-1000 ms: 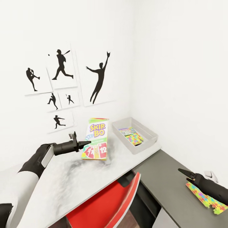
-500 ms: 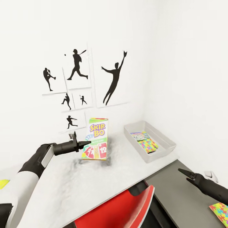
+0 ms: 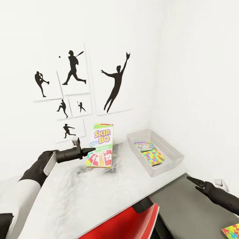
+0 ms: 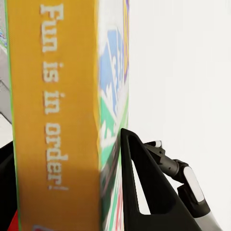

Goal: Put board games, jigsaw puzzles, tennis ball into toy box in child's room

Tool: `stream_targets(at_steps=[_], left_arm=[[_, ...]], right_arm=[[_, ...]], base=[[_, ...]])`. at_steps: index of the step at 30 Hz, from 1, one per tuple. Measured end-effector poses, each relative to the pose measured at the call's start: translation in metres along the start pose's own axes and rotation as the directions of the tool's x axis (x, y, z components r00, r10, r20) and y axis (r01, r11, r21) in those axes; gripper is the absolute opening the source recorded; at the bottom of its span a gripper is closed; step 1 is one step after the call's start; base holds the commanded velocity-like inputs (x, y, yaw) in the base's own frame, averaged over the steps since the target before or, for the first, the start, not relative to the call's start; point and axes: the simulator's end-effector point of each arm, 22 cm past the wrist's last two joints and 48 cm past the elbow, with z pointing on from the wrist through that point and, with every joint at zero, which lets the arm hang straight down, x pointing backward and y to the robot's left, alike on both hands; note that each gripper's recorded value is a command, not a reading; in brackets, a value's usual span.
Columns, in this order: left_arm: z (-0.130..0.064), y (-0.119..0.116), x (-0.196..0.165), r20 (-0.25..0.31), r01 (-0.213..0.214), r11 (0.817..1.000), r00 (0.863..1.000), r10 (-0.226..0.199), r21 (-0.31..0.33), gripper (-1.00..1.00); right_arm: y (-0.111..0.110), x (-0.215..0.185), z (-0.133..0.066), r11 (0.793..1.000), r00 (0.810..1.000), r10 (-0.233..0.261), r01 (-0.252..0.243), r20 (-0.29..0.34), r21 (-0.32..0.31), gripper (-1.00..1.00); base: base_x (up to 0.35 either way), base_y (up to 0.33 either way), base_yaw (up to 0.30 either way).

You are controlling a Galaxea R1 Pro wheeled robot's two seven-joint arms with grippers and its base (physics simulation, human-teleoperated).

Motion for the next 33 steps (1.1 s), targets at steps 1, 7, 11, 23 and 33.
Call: stream_targets(at_steps=[1,7,11,23,33], left_arm=[[-0.0002,0.0000,-0.0002,0.001,0.000,1.000,1.000,0.000,0.000,-1.00],[-0.0005,0.0001,-0.0003,0.001,0.000,1.000,1.000,0.000,0.000,-1.00],[-0.0005,0.0003,-0.0005,0.002,-0.001,1.000,1.000,0.001,0.000,-1.00],[-0.0005,0.0002,-0.0006,0.002,-0.001,1.000,1.000,0.001,0.000,-1.00],[-0.0006,0.0001,-0.0007,0.002,-0.001,1.000,1.000,0.001,0.000,-1.00]], right_arm=[[0.0000,0.0000,0.0000,1.000,1.000,0.000,0.000,0.000,0.000,1.00],[0.0003,0.0002,0.0001,1.000,1.000,0.001,-0.001,0.000,-0.001,1.00],[0.0001,0.0003,0.0003,1.000,1.000,0.000,0.000,-0.001,-0.001,1.00],[-0.0001,-0.0001,0.0004,1.000,1.000,-0.002,0.002,0.001,0.001,1.00],[-0.0012,0.0007,0.0013,1.000,1.000,0.000,0.000,0.004,0.003,1.00]], base=[[0.085,-0.008,0.000],[0.103,-0.003,0.000],[0.031,0.000,0.000],[0.046,0.034,0.000],[0.050,0.001,0.000]])
